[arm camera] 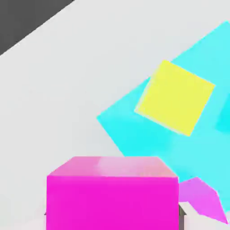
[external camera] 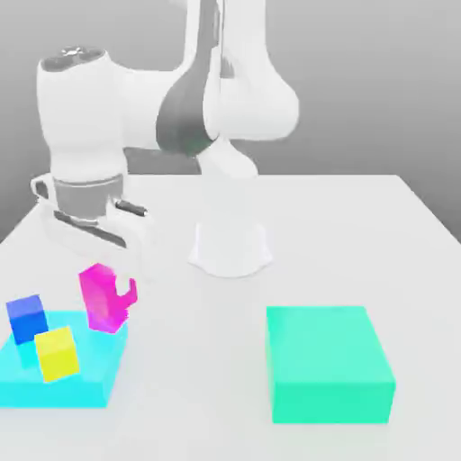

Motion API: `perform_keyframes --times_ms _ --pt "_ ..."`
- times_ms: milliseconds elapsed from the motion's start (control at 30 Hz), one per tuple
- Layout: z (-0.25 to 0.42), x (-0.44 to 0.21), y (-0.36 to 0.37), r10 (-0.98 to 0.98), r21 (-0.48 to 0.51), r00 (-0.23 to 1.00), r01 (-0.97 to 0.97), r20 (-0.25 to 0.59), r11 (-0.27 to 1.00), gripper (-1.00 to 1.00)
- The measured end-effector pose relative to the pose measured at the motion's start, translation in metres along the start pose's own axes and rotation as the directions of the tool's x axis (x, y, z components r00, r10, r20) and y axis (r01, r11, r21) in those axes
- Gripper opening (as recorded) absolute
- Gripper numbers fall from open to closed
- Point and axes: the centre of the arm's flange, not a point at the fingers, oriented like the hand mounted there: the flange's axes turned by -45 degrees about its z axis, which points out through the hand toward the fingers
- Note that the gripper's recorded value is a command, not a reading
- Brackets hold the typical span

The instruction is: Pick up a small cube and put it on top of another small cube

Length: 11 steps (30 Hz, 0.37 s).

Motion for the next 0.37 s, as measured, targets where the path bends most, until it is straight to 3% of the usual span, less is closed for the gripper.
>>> perform_keyframes --times_ms 100,267,300,367 --pt "0.006 -0.012 0.028 0.141 0.0 0.99 -0.141 -0.001 0.99 -1.0" --pt "0.055 -0.014 0.033 0.165 -0.002 0.986 -0.165 -0.002 0.986 -1.0" --pt "0.061 -0.014 0.033 0.166 -0.002 0.986 -0.166 -0.003 0.986 1.0" --pt "0.061 -0.014 0.033 0.166 -0.002 0.986 -0.166 -0.003 0.986 1.0"
